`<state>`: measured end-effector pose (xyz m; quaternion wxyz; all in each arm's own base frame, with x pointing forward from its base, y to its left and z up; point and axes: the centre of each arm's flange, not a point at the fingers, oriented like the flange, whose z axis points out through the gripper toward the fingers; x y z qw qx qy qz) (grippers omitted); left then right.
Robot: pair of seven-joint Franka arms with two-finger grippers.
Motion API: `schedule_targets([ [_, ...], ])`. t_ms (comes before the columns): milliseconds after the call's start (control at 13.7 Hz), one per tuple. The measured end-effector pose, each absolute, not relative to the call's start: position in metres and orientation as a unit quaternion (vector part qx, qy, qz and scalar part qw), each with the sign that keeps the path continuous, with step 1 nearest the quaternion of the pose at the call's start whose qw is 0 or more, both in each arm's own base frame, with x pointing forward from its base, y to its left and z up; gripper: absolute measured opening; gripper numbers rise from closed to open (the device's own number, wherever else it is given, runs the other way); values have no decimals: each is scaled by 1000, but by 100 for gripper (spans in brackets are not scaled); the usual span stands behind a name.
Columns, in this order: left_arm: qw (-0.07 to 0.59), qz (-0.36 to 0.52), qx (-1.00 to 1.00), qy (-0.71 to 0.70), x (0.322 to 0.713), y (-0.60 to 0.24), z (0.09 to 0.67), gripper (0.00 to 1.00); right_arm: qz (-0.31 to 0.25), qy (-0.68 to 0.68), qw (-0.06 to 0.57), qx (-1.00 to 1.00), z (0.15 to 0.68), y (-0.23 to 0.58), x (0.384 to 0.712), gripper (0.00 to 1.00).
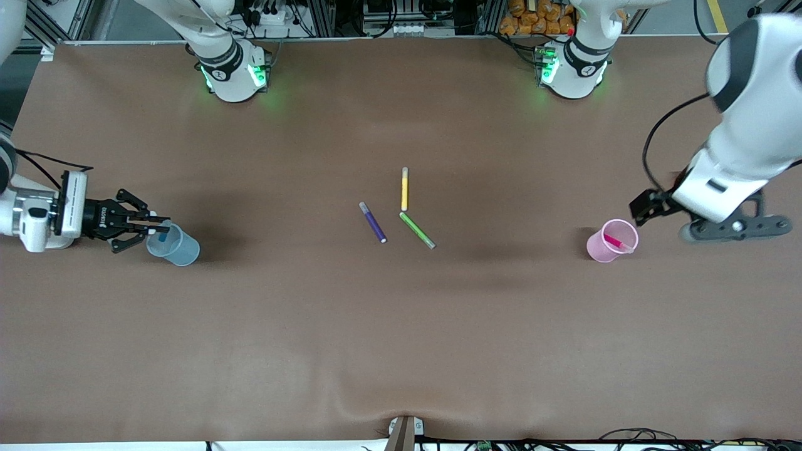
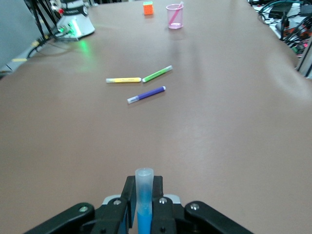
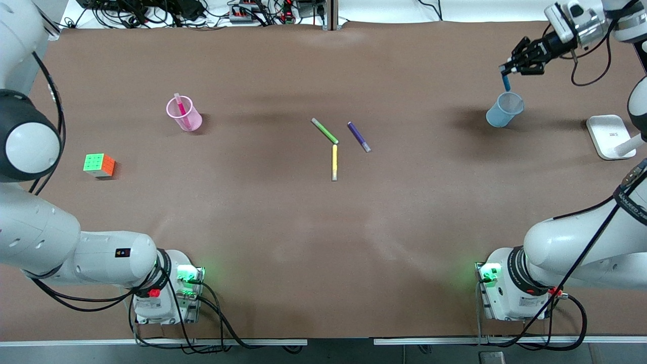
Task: Place pink and blue markers in matching cups
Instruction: 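Drop the pink marker into the pink cup while the right gripper carries blue, then release the blue marker into the blue cup with the right gripper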
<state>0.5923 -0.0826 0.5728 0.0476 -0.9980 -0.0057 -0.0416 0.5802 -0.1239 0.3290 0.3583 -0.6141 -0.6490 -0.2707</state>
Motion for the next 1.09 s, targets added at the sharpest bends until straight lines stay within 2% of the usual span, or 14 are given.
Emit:
schedule_targets([
  [291, 34, -18, -999, 10, 568, -62, 614, 100, -272, -640, 366, -619, 310, -138, 577, 17],
  [583, -20, 1, -999, 38, 538, -21, 652, 100, -279, -636, 360, -623, 302, -155, 573, 17],
  [655, -23, 3, -999, 41, 534, -17, 655, 100, -280, -633, 360, -625, 300, -158, 572, 23],
  [1019, -22, 9, -999, 48, 535, -22, 650, 100, -277, -624, 361, -636, 302, -162, 573, 77],
  [1092, -21, 9, -999, 48, 535, -22, 650, 100, -272, -615, 362, -646, 307, -162, 576, 91],
])
